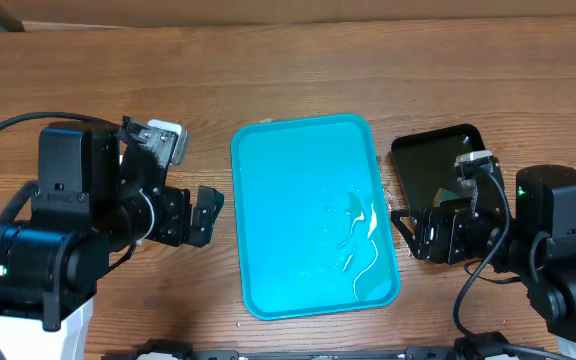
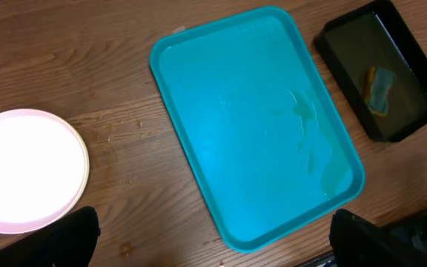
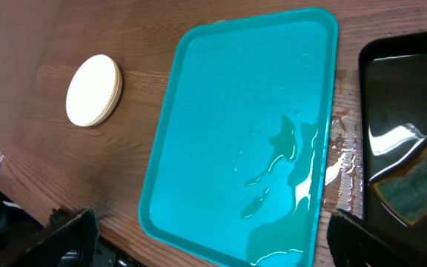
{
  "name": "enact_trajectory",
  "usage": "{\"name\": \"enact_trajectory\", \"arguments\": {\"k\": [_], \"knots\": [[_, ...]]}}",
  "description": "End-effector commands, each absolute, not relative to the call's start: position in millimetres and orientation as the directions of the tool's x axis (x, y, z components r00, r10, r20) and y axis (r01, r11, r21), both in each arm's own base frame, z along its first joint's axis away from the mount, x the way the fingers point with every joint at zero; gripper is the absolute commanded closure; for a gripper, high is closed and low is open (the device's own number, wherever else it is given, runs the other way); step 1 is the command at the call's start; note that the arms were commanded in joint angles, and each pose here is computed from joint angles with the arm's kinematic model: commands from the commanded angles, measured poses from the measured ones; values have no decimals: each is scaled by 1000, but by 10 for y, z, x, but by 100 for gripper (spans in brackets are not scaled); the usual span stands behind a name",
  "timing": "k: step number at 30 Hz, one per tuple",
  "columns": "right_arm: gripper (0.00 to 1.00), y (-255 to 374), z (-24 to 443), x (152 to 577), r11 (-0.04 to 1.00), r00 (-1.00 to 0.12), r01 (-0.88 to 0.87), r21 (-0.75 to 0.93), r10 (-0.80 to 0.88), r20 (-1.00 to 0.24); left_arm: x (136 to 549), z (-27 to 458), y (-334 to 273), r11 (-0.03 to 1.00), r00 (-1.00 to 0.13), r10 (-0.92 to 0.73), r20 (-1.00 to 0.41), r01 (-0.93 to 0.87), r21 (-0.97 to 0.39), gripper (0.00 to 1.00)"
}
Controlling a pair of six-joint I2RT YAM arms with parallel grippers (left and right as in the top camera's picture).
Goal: Clean dirty plates on tray and stack at the side
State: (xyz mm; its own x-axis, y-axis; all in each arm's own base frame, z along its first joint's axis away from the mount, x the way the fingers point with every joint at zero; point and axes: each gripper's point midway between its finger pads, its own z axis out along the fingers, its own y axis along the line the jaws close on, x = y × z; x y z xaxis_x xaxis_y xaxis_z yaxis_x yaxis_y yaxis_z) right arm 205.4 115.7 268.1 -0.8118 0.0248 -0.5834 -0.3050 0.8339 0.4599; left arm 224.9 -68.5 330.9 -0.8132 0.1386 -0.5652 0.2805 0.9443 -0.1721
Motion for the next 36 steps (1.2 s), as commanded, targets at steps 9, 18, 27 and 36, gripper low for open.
{"name": "enact_trajectory", "arguments": {"k": [9,18,27,36], "knots": [[0,949,3157,2016,876,-569,-362,320,64,-820,2408,3158,-708,942,-843,173,-510,293,-165,0],[0,695,2952,2002,914,-263,-347,210,120,-957,2545,2991,-726,943,-877,178,-447,281,-176,0],[0,689,2098,2206,915,-178,-356,190,133,-975,2684,2792,-744,945,-909,182,-375,267,-188,0],[0,694,1908,2299,914,-48,-378,148,140,-989,2803,2590,-760,947,-935,185,-302,252,-198,0]]}}
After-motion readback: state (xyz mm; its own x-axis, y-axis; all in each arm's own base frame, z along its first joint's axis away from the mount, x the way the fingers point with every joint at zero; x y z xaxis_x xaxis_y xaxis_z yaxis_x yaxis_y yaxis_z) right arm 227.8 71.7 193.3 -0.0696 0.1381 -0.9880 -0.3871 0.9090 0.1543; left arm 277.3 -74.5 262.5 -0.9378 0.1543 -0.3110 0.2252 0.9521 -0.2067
